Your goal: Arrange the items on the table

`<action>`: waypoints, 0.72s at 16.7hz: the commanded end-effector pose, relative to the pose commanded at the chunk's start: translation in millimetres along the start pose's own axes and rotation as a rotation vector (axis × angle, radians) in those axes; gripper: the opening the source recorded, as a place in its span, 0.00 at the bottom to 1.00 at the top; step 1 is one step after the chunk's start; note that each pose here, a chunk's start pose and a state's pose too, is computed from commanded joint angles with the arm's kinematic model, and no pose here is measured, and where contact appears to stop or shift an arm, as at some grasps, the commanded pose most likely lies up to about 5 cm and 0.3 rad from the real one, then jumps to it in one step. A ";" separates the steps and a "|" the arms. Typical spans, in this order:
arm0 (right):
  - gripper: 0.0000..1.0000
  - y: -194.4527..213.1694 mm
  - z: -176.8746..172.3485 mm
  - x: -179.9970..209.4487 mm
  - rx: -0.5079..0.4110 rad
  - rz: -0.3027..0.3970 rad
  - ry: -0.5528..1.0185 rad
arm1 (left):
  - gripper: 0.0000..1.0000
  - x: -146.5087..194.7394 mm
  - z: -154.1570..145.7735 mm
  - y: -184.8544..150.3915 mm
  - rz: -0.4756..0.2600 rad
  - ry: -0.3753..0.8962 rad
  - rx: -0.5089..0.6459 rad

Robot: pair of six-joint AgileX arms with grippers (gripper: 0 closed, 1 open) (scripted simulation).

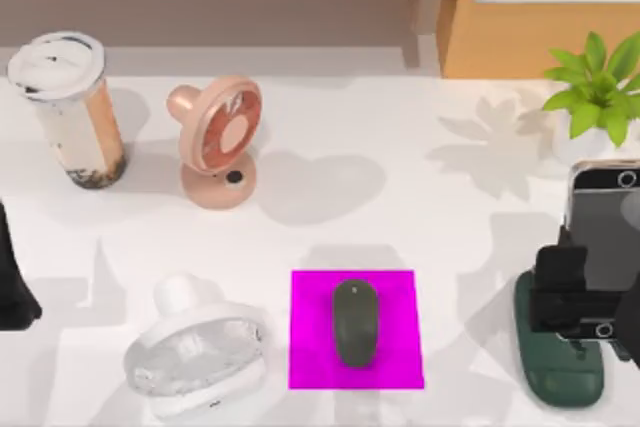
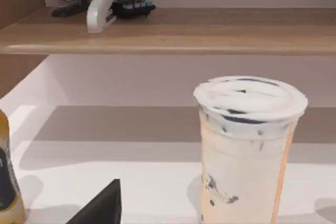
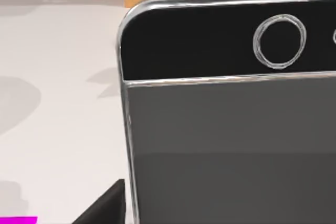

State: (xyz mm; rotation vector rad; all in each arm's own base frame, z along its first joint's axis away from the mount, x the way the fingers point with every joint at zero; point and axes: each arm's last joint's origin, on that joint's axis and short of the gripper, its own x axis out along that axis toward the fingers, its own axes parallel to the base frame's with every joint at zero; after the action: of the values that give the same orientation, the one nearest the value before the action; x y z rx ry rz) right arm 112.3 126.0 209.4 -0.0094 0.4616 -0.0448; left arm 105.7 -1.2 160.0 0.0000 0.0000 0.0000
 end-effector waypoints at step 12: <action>1.00 -0.9 -13.4 -26.8 0.000 0.000 0.000 | 1.00 0.0 0.0 0.0 0.000 0.000 0.000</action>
State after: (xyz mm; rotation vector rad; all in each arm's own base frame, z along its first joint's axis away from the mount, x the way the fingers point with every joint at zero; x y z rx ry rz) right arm 82.3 126.3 209.4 -0.0094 0.4616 -0.0448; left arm 105.7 -1.2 160.0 0.0000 0.0000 0.0000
